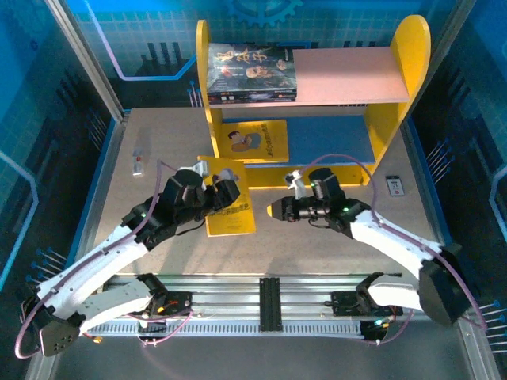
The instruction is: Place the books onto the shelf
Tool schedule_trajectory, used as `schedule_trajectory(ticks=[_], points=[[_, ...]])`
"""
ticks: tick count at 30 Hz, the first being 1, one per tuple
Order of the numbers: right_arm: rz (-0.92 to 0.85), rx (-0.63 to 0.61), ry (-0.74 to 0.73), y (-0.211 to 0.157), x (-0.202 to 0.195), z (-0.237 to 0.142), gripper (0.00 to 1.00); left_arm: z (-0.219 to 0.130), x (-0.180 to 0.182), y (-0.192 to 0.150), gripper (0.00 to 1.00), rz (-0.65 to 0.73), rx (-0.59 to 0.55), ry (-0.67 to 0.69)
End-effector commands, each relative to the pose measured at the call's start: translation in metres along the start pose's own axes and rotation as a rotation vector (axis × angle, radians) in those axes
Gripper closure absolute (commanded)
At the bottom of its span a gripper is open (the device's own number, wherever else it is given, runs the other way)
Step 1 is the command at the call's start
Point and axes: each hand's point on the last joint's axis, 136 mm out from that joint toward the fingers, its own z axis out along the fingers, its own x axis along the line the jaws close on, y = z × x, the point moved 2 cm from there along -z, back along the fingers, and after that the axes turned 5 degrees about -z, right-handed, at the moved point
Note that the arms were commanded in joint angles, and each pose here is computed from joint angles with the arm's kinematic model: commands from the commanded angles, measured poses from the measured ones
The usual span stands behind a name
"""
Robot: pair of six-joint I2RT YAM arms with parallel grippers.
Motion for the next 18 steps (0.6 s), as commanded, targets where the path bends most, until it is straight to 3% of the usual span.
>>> schedule_trajectory(ticks=[1,5,9,15,18], points=[[0.071,-0.035,-0.033,-0.008,-0.007,-0.028,0.73,-0.001,-0.044,0.020,1.00,-0.007,-0.087,-0.123],[0.135,-0.140,0.006,-0.004,-0.001,-0.058,0.68,0.013,-0.075,0.032,1.00,0.000,-0.139,-0.192],[0.191,-0.214,0.061,-0.007,0.006,-0.069,0.57,0.029,-0.094,0.042,1.00,0.008,-0.217,-0.230],[0.272,-0.308,0.146,-0.005,0.012,-0.076,0.23,0.055,-0.108,0.047,1.00,-0.026,-0.301,-0.285],[0.285,-0.338,0.166,-0.001,0.016,-0.078,0.13,0.066,-0.111,0.048,1.00,-0.056,-0.310,-0.305]])
